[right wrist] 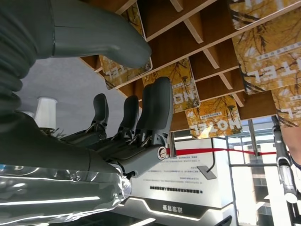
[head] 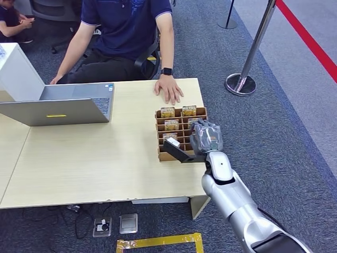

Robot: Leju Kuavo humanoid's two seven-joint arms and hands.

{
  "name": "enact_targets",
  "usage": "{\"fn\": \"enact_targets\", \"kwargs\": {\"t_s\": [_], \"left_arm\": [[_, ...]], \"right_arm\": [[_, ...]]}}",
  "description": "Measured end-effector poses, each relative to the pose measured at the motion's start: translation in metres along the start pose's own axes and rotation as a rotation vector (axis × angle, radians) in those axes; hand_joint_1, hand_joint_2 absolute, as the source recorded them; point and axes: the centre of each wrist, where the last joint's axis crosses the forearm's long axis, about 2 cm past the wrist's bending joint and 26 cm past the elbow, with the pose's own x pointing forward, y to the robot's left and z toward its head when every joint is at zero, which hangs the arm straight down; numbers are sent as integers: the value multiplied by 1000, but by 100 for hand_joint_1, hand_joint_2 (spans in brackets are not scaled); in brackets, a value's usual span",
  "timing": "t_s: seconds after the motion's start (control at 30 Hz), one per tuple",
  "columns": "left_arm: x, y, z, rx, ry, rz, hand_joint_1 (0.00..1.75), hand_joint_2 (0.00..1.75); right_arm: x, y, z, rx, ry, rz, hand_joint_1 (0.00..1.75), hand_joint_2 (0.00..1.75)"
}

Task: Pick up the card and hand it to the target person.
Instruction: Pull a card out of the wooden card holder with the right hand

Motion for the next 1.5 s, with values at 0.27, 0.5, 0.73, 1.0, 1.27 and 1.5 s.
{"fn": "enact_targets", "kwargs": {"t_s": [0.27,0.5,0.73,1.0,1.27,1.5], "left_arm": [[0,0,0,0,-5,-6,0,0],[0,0,0,1,-14,-13,0,0],[0,0,0,2,-17,-15,0,0],[0,0,0,2,-18,-16,0,0],[0,0,0,10,-24,-17,0,0],[0,0,0,11,-24,-17,0,0]], "right_arm": [[-5,3,0,9,13,12,72,175],[-7,4,0,3,18,19,87,175],[-7,4,1,1,22,27,90,175],[-9,3,0,-2,31,33,86,175],[-12,6,1,10,43,37,89,175],[-15,7,-1,7,47,48,105,175]]}}
